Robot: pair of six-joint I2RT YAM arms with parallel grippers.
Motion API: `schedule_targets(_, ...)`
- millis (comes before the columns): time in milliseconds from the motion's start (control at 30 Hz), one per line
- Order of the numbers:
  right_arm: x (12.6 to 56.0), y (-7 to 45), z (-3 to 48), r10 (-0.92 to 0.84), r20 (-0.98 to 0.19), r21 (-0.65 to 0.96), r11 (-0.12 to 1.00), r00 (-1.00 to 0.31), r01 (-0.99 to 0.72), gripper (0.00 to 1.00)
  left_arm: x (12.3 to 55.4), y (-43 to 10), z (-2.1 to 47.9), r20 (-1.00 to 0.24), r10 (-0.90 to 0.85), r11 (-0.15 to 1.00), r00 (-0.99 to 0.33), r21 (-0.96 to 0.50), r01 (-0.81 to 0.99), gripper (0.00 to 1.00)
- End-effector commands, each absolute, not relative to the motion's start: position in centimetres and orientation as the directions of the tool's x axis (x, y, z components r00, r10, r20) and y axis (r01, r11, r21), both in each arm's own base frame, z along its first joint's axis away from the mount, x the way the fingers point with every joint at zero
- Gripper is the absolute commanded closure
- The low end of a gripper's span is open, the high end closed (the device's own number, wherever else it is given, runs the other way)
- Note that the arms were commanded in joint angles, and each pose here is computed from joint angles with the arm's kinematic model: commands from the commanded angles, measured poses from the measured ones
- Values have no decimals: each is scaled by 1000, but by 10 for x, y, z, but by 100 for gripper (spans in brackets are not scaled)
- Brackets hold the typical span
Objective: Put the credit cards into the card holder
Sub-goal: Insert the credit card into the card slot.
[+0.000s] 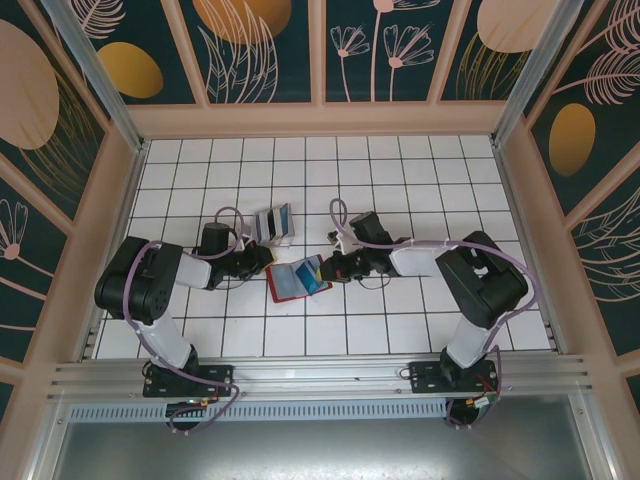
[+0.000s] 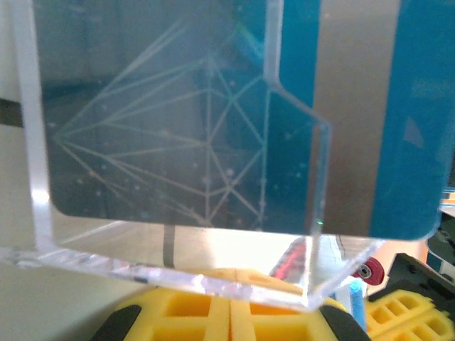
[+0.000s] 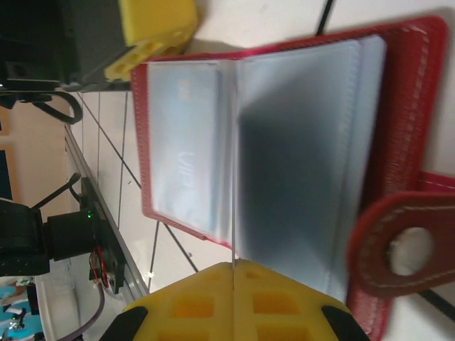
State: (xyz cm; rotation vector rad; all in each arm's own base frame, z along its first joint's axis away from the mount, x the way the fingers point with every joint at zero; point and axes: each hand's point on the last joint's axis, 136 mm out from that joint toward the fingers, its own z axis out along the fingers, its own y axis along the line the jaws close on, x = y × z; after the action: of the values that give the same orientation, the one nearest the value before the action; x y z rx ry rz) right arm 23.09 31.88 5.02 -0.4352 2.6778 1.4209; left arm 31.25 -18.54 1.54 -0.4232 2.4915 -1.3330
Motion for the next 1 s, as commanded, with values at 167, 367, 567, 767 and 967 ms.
schedule_targets(167,226,327,42,-231,-165,856,449,-959,-255,100,279,-160,-45,-10,-419,656,-908,-695,-295,100)
schedule_targets(367,231,328,39,-217,-152,874,427,-964,-233,100,278,-158,-50,-15,-413,672,-911,-680,-293,100)
schedule_targets(567,231,332,32,-209,-118,893,405,-971,-196,100,276,-157,-52,-13,-410,674,-912,-677,-294,100)
schedule_targets(767,233,334,28,-194,-90,902,400,-977,-163,100,275,-157,-53,-15,-407,680,-913,-673,-292,100)
schedule_targets(967,242,336,25,-125,-67,909,402,-990,-112,100,275,-157,-53,-12,-408,675,-913,-677,-293,100)
